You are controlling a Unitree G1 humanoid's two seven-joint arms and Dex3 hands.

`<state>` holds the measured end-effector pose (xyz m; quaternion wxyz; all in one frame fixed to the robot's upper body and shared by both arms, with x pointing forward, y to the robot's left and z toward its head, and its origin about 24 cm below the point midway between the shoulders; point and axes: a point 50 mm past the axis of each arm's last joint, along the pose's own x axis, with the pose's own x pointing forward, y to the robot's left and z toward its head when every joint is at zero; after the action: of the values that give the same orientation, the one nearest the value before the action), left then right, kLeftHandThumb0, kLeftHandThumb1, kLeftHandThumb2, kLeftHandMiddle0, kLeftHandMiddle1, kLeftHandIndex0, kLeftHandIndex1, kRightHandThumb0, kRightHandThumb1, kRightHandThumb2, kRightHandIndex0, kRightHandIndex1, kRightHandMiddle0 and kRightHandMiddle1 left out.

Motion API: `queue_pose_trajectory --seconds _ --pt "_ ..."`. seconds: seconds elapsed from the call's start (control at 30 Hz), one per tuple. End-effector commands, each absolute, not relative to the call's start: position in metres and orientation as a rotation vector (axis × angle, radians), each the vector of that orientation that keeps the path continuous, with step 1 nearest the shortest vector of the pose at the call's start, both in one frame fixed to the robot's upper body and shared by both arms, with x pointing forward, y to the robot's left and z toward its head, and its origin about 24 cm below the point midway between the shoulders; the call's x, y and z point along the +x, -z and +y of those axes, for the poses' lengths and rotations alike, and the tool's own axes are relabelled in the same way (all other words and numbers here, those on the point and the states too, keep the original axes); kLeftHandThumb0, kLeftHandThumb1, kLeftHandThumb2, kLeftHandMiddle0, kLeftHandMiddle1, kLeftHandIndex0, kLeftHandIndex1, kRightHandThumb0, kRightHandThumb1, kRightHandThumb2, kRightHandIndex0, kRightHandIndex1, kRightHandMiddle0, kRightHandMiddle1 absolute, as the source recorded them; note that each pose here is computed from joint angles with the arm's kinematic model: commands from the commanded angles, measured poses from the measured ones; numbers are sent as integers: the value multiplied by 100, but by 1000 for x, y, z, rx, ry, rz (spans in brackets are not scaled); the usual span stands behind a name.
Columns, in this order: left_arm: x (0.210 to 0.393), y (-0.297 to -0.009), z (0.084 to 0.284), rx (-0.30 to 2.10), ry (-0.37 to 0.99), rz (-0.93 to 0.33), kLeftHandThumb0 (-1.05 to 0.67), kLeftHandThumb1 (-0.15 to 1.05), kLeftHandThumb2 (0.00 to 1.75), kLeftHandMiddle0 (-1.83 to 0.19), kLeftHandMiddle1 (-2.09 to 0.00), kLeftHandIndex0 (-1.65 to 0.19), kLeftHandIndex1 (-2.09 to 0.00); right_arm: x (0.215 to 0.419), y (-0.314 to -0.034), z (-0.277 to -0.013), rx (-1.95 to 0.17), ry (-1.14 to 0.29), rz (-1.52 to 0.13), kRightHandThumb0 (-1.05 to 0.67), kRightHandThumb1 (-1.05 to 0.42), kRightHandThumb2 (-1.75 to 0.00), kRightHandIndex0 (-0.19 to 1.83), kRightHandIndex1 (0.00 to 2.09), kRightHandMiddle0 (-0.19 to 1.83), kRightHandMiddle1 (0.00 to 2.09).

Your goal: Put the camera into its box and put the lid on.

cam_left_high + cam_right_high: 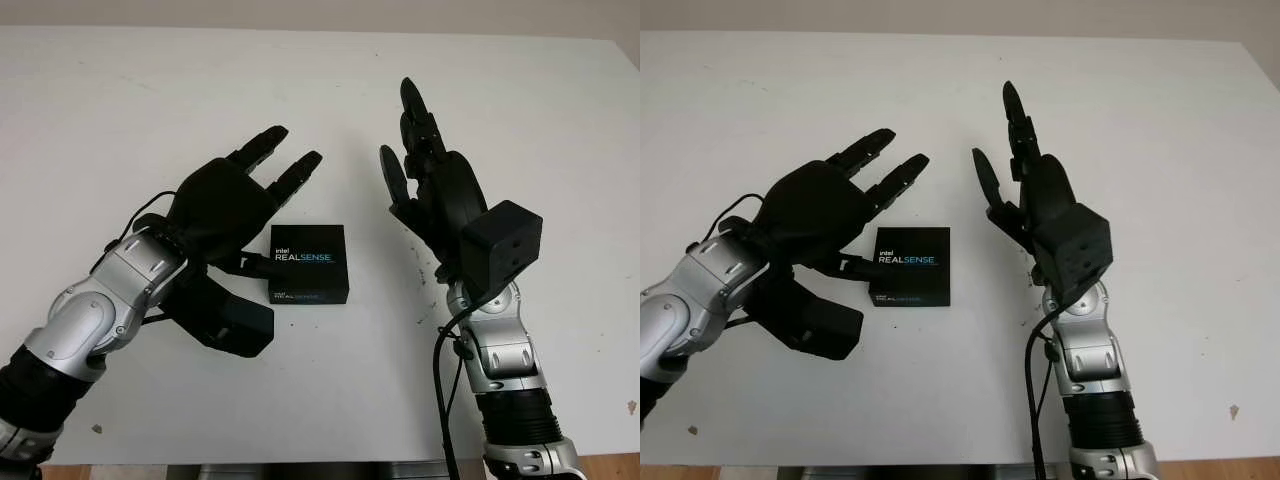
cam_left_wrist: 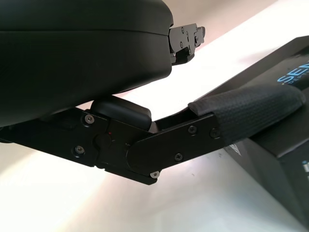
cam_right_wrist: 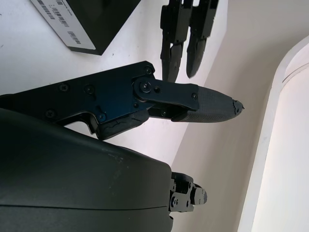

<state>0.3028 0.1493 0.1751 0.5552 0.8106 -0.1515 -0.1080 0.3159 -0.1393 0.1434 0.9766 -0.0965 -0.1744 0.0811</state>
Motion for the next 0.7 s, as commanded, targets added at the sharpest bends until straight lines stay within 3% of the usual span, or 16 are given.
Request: queue_pose_trajectory --seconds 0.0,0.3,0.47,0.67 --pt "303 -164 154 1769 255 -312 -82 105 70 19 0 19 0 314 -148 -143 -194 -158 -372 -73 -105 -54 -11 5 -4 8" --pt "304 -159 174 750 162 -296 -80 105 60 19 0 19 0 312 -149 -150 -103 -147 -374 -72 -105 -55 -15 3 -11 4" --pt "300 -155 180 486 151 -304 -79 105 68 19 0 19 0 311 -147 -154 -109 -146 -371 -76 -105 -60 -19 1 -17 1" --pt "296 -151 186 206 92 -340 -83 105 64 19 0 19 0 313 -144 -155 -135 -129 -353 -80 -105 -63 -19 0 -19 0"
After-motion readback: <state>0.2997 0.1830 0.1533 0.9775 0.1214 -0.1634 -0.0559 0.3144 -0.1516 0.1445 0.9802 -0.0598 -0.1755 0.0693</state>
